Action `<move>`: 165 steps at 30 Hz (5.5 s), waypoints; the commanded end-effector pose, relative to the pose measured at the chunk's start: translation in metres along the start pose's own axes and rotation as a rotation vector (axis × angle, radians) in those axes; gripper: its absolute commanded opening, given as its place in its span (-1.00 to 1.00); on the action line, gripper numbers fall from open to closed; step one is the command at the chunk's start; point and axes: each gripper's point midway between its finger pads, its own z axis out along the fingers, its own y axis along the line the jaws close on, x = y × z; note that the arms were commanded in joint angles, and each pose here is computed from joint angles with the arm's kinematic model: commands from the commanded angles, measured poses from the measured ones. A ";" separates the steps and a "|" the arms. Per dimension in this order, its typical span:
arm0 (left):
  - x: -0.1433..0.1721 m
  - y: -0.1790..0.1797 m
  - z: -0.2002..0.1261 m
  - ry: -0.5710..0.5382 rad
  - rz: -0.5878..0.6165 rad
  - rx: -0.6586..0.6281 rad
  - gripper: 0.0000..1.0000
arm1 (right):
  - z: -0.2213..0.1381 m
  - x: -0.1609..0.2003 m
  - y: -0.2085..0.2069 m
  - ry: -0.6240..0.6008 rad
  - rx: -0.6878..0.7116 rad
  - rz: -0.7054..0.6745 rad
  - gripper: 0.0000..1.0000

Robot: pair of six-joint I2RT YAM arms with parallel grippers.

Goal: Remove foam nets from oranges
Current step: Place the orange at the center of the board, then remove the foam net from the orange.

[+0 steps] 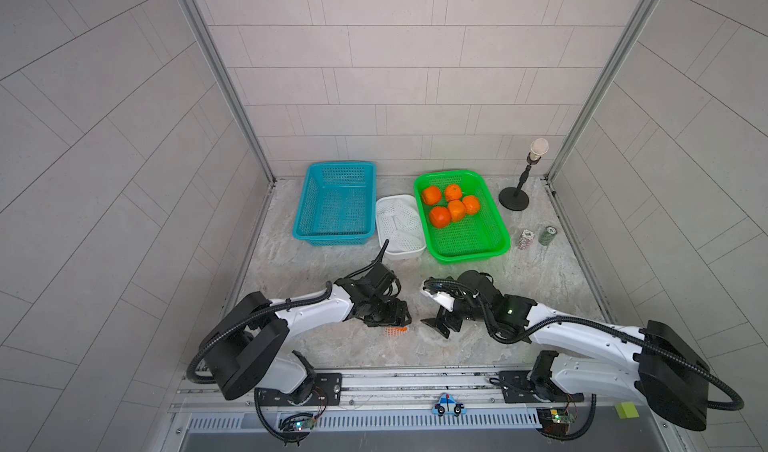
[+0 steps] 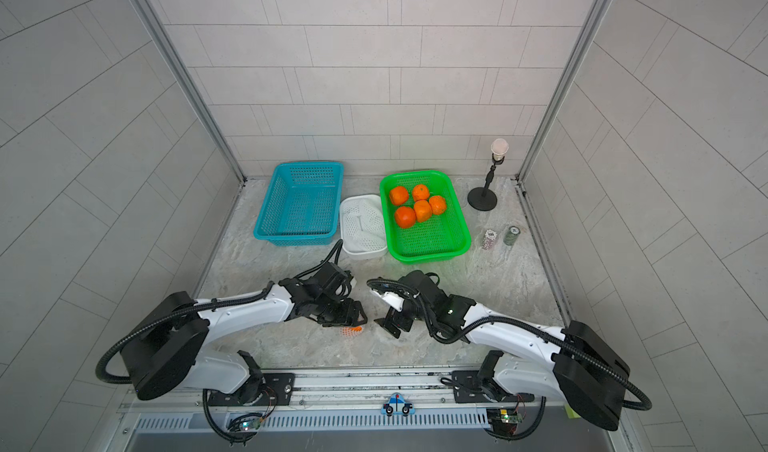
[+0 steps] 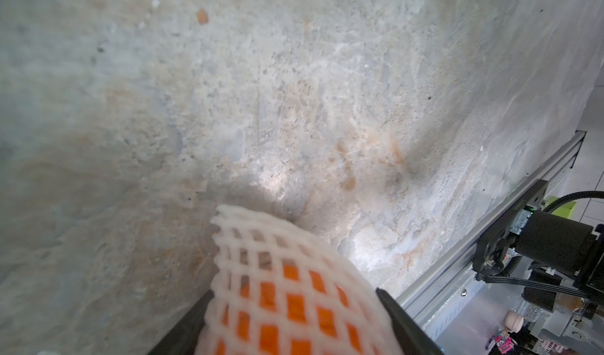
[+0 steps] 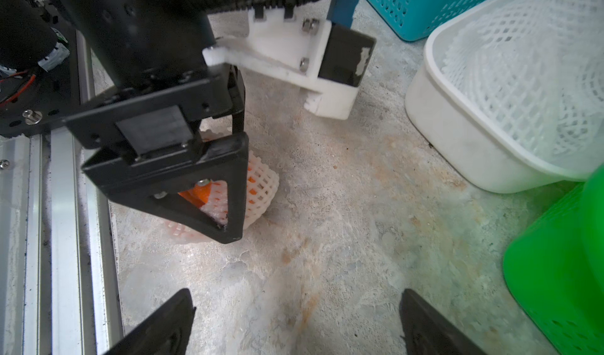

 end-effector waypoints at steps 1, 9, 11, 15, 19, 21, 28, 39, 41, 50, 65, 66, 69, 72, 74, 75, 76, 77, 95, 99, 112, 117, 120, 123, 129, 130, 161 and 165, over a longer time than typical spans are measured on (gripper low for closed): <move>-0.001 0.010 0.006 0.002 0.020 -0.056 0.49 | -0.003 0.004 0.001 -0.003 0.006 -0.002 0.99; -0.005 0.012 -0.005 -0.006 0.056 -0.114 0.71 | -0.002 0.004 0.001 -0.003 0.005 -0.001 0.99; -0.006 0.012 -0.012 -0.015 0.064 -0.126 0.73 | -0.002 0.002 0.001 -0.006 0.004 -0.002 0.99; -0.008 0.011 -0.023 -0.029 0.081 -0.146 0.73 | -0.001 0.002 0.002 -0.007 -0.002 0.001 0.99; -0.009 0.008 -0.032 -0.045 0.099 -0.147 0.77 | -0.001 0.002 0.003 -0.006 -0.007 0.003 0.99; -0.011 0.003 -0.035 -0.052 0.103 -0.133 0.81 | -0.002 0.001 0.003 -0.008 -0.007 0.004 0.99; -0.013 -0.003 -0.038 -0.058 0.108 -0.112 0.84 | -0.007 0.001 0.003 -0.009 0.001 0.007 0.99; -0.019 -0.003 -0.039 -0.070 0.127 -0.128 0.80 | -0.013 -0.003 0.002 -0.027 0.010 0.009 1.00; -0.020 -0.004 -0.035 -0.060 0.131 -0.117 0.79 | -0.013 -0.006 0.002 -0.036 0.006 0.005 1.00; -0.031 -0.013 -0.041 -0.083 0.168 -0.103 0.82 | -0.009 -0.015 0.014 -0.070 -0.053 -0.069 1.00; -0.060 -0.012 -0.062 -0.254 0.069 -0.018 0.93 | 0.018 -0.023 0.045 -0.065 -0.149 -0.253 1.00; -0.062 -0.011 -0.063 -0.264 0.058 -0.015 0.94 | 0.020 -0.025 0.042 -0.073 -0.132 -0.253 1.00; -0.063 -0.009 -0.063 -0.260 0.040 0.006 0.94 | 0.026 -0.030 0.035 -0.063 -0.097 -0.240 1.00; -0.062 -0.011 -0.063 -0.249 0.038 0.033 0.94 | 0.029 -0.026 0.036 -0.063 -0.100 -0.234 1.00; -0.064 -0.016 -0.063 -0.262 0.042 0.067 0.93 | 0.032 -0.022 0.034 -0.058 -0.091 -0.267 1.00; -0.065 -0.019 -0.063 -0.264 0.041 0.084 0.94 | 0.034 -0.022 0.030 -0.060 -0.073 -0.282 1.00; -0.065 -0.023 -0.063 -0.264 0.038 0.101 0.94 | 0.036 -0.025 0.026 -0.073 -0.061 -0.284 1.00; -0.066 -0.025 -0.065 -0.268 0.039 0.113 0.94 | 0.039 -0.026 0.023 -0.081 -0.053 -0.278 1.00; -0.072 0.018 -0.120 -0.546 -0.165 0.135 1.00 | 0.058 -0.045 0.007 -0.183 -0.007 -0.177 1.00; -0.072 0.025 -0.124 -0.558 -0.219 0.168 1.00 | 0.067 -0.052 0.001 -0.194 -0.012 -0.171 1.00; -0.069 0.037 -0.118 -0.550 -0.275 0.195 1.00 | 0.088 -0.057 -0.002 -0.170 -0.032 -0.176 0.86; -0.066 0.038 -0.115 -0.540 -0.280 0.198 1.00 | 0.093 -0.054 0.003 -0.154 -0.067 -0.162 0.63; -0.065 0.039 -0.116 -0.540 -0.279 0.196 1.00 | 0.095 -0.052 0.003 -0.138 -0.075 -0.156 0.51; -0.066 0.039 -0.115 -0.539 -0.278 0.194 1.00 | 0.095 -0.053 0.003 -0.133 -0.071 -0.146 0.38; -0.066 0.040 -0.115 -0.541 -0.280 0.192 1.00 | 0.090 -0.058 0.002 -0.134 -0.071 -0.145 0.05; -0.066 0.040 -0.116 -0.541 -0.280 0.193 1.00 | 0.089 -0.059 0.002 -0.134 -0.071 -0.145 0.05; -0.070 0.046 -0.157 -0.657 -0.120 0.030 1.00 | 0.051 -0.085 0.010 -0.149 -0.114 -0.131 -0.73; -0.076 0.045 -0.171 -0.735 -0.096 0.024 0.99 | 0.043 -0.089 0.011 -0.151 -0.119 -0.125 -0.74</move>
